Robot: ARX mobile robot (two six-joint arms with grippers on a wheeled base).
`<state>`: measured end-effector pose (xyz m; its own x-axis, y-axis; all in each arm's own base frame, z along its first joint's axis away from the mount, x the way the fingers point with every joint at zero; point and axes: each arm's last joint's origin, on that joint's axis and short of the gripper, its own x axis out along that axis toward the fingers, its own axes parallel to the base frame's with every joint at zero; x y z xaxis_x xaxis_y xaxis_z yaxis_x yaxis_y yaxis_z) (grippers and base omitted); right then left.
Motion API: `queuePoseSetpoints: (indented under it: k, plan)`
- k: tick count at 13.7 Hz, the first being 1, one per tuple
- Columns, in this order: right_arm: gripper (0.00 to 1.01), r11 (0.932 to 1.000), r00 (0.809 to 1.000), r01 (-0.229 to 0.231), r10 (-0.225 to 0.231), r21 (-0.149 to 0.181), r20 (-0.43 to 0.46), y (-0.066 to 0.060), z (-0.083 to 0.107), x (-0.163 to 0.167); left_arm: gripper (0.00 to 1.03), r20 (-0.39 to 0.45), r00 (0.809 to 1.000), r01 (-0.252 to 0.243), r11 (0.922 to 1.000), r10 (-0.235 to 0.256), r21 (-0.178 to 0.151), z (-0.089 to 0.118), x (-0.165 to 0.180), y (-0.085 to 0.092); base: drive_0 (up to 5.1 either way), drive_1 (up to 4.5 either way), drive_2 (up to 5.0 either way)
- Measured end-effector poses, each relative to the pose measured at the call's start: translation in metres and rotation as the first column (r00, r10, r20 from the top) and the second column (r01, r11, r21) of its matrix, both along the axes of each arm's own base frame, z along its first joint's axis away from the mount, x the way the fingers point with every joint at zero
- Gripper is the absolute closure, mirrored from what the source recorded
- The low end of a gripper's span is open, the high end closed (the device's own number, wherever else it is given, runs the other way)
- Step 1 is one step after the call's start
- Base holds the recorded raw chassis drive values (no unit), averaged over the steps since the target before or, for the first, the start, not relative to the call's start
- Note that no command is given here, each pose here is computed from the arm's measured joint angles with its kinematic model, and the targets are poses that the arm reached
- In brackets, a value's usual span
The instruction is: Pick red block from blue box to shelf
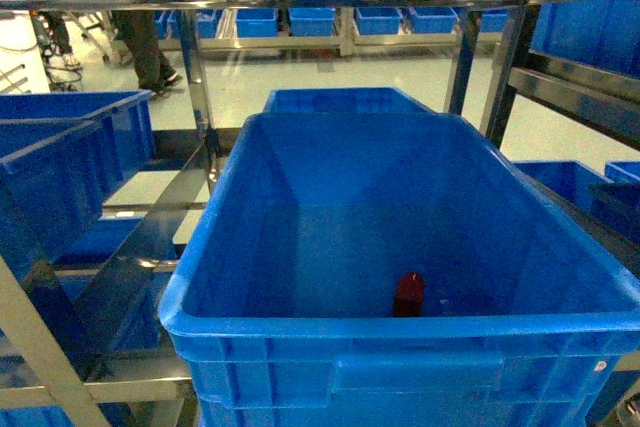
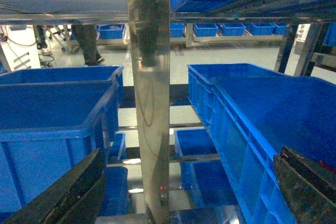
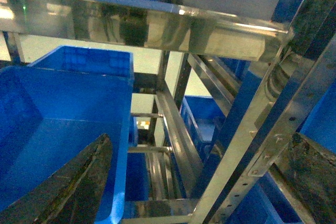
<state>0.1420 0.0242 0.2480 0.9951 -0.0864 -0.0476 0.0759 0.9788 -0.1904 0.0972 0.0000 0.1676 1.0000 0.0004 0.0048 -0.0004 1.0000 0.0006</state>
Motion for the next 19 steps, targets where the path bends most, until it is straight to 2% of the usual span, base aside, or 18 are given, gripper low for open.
queuePoseSetpoints:
  k: [1,2,3,4,5,6,7,8,9,18,19]
  plan:
    - [0.03,1.0,1.0,-0.005,0.005,-0.001,-0.004,0.0,-0.002,0.001,0.05,0.0,1.0,0.0,1.0,0.0,0.0,0.0,0.0,0.0,0.0,0.0,0.0]
    - [0.1,0.9976,0.998,-0.05,0.047,0.048,0.051,-0.001,-0.002,0.001,0.05,0.0,1.0,0.0,1.0,0.0,0.0,0.0,0.0,0.0,0.0,0.0,0.0]
    - [0.21,0.9914,0.995,-0.083,0.076,0.101,0.068,-0.004,-0.009,-0.003,0.05,0.0,1.0,0.0,1.0,0.0,0.0,0.0,0.0,0.0,0.0,0.0,0.0]
    - [0.36,0.9868,0.995,-0.079,0.071,0.141,0.064,-0.009,-0.022,-0.007,0.05,-0.001,1.0,0.0,1.0,0.0,0.0,0.0,0.0,0.0,0.0,0.0,0.0]
    - [0.52,0.9838,0.996,-0.078,0.07,0.161,0.055,-0.012,-0.033,-0.01,0.05,0.0,1.0,0.0,1.0,0.0,0.0,0.0,0.0,0.0,0.0,0.0,0.0]
    - [0.65,0.9819,0.995,-0.087,0.079,0.168,0.052,-0.014,-0.039,-0.013,0.05,0.0,1.0,0.0,1.0,0.0,0.0,0.0,0.0,0.0,0.0,0.0,0.0]
    - [0.8,0.9817,0.995,-0.086,0.077,0.17,0.06,-0.023,-0.044,-0.016,0.05,0.0,1.0,0.0,1.0,0.0,0.0,0.0,0.0,0.0,0.0,0.0,0.0]
    - [0.93,0.9828,0.996,-0.065,0.054,0.173,0.066,-0.026,-0.048,-0.018,0.05,-0.001,1.0,0.0,1.0,0.0,0.0,0.0,0.0,0.0,0.0,0.0,0.0]
    - [0.99,0.981,0.995,-0.085,0.075,0.174,0.062,-0.024,-0.052,-0.02,0.05,0.0,1.0,0.001,1.0,-0.001,0.0,0.0,0.0,0.0,0.0,0.0,0.0]
    - [0.99,0.9802,0.994,-0.089,0.076,0.177,0.082,-0.024,-0.077,-0.033,0.05,0.0,1.0,0.0,1.0,0.0,0.0,0.0,0.0,0.0,0.0,0.0,0.0]
    - [0.99,0.9802,0.995,-0.086,0.076,0.178,0.063,-0.024,-0.079,-0.034,0.05,0.0,1.0,0.0,1.0,0.0,0.0,0.0,0.0,0.0,0.0,0.0,0.0]
